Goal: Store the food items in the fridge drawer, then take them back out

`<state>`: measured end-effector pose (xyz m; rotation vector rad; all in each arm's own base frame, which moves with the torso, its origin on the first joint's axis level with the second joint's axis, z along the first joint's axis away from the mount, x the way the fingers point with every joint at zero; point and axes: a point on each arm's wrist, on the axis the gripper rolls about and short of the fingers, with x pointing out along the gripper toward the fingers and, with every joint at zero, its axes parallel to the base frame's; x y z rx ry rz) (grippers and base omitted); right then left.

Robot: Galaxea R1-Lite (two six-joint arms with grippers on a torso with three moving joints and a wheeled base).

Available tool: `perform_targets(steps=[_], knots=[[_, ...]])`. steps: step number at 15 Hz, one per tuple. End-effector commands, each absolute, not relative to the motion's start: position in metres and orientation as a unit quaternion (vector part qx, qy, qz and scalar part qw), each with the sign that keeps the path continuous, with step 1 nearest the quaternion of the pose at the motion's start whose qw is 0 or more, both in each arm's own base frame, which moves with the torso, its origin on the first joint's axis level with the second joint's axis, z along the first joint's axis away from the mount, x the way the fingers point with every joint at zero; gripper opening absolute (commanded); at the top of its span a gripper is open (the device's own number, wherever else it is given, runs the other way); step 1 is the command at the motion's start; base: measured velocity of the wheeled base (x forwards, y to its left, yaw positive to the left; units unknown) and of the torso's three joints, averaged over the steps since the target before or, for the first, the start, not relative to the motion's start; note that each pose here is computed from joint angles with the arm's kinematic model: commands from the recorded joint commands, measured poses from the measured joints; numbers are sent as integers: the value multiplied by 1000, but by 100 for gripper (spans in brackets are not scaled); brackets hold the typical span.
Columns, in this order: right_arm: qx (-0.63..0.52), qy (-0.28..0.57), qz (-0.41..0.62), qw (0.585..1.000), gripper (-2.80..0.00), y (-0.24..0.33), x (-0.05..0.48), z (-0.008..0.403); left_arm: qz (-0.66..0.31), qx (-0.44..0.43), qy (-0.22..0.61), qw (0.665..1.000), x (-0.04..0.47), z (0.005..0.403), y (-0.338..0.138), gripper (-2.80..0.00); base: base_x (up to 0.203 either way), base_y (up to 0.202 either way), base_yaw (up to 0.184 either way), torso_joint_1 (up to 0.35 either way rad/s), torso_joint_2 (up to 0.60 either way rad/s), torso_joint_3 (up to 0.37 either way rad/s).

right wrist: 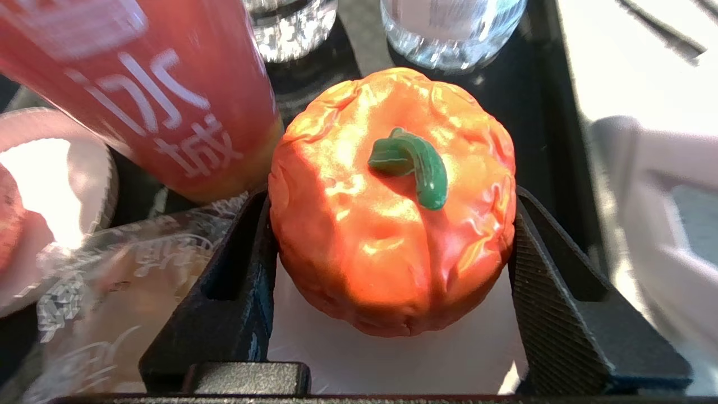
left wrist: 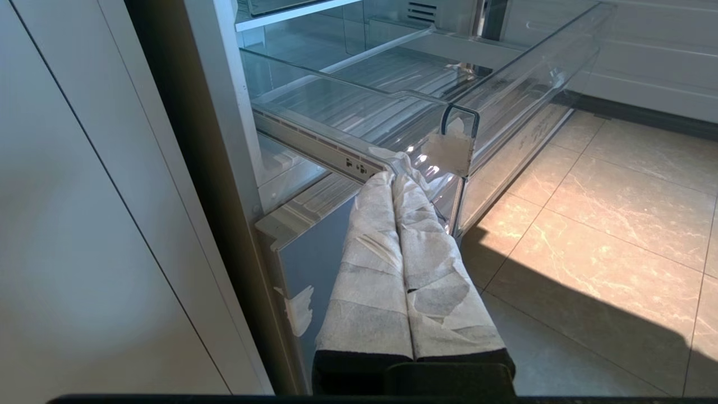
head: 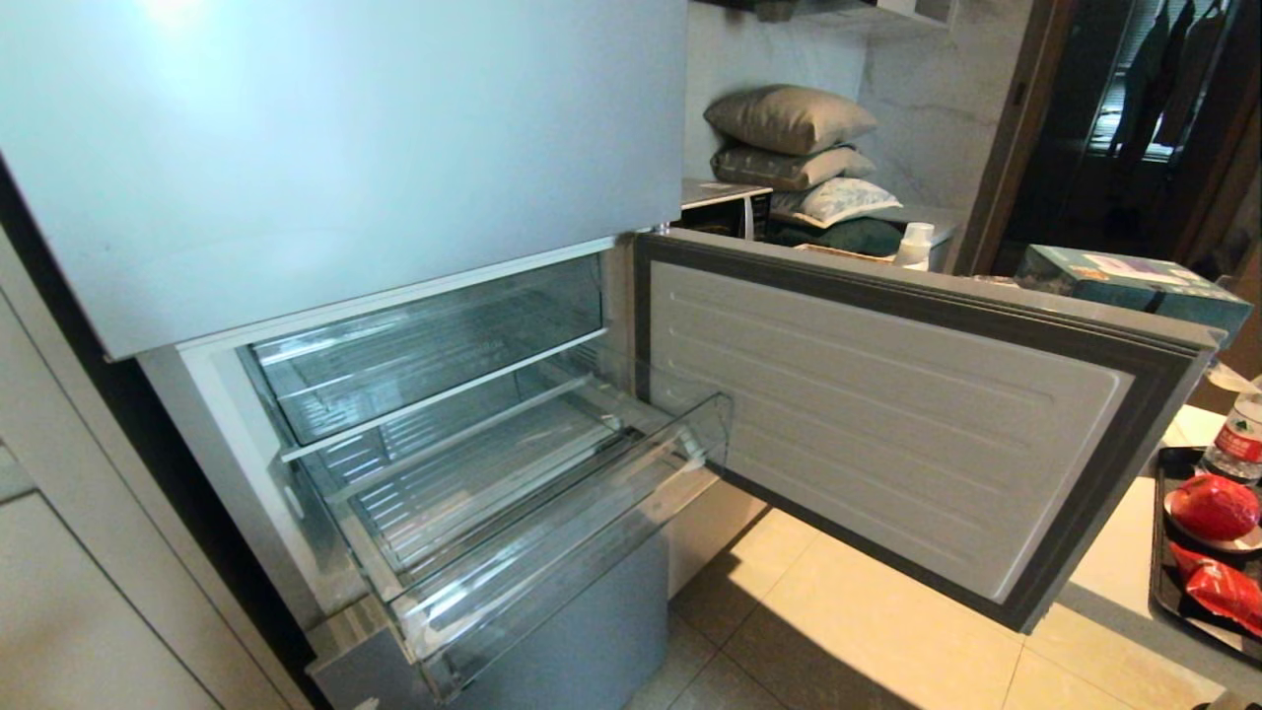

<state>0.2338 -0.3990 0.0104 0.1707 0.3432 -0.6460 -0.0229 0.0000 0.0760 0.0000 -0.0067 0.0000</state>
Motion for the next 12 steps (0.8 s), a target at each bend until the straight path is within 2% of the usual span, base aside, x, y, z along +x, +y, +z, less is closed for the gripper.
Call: perform_targets(steps=[1,6,12], knots=[[73,156,-320,932,-280,-398,229,27,0,0,-3,1000,-23,76,0,-280,0,0,0,0,0,0],[56,136,-339,929,-280,-379,203,77,0,0,-3,1000,-23,76,0,-280,0,0,0,0,0,0],[43,108,-365,924,-280,-327,158,138,0,0,-3,1000,-23,76,0,-280,0,0,0,0,0,0]])
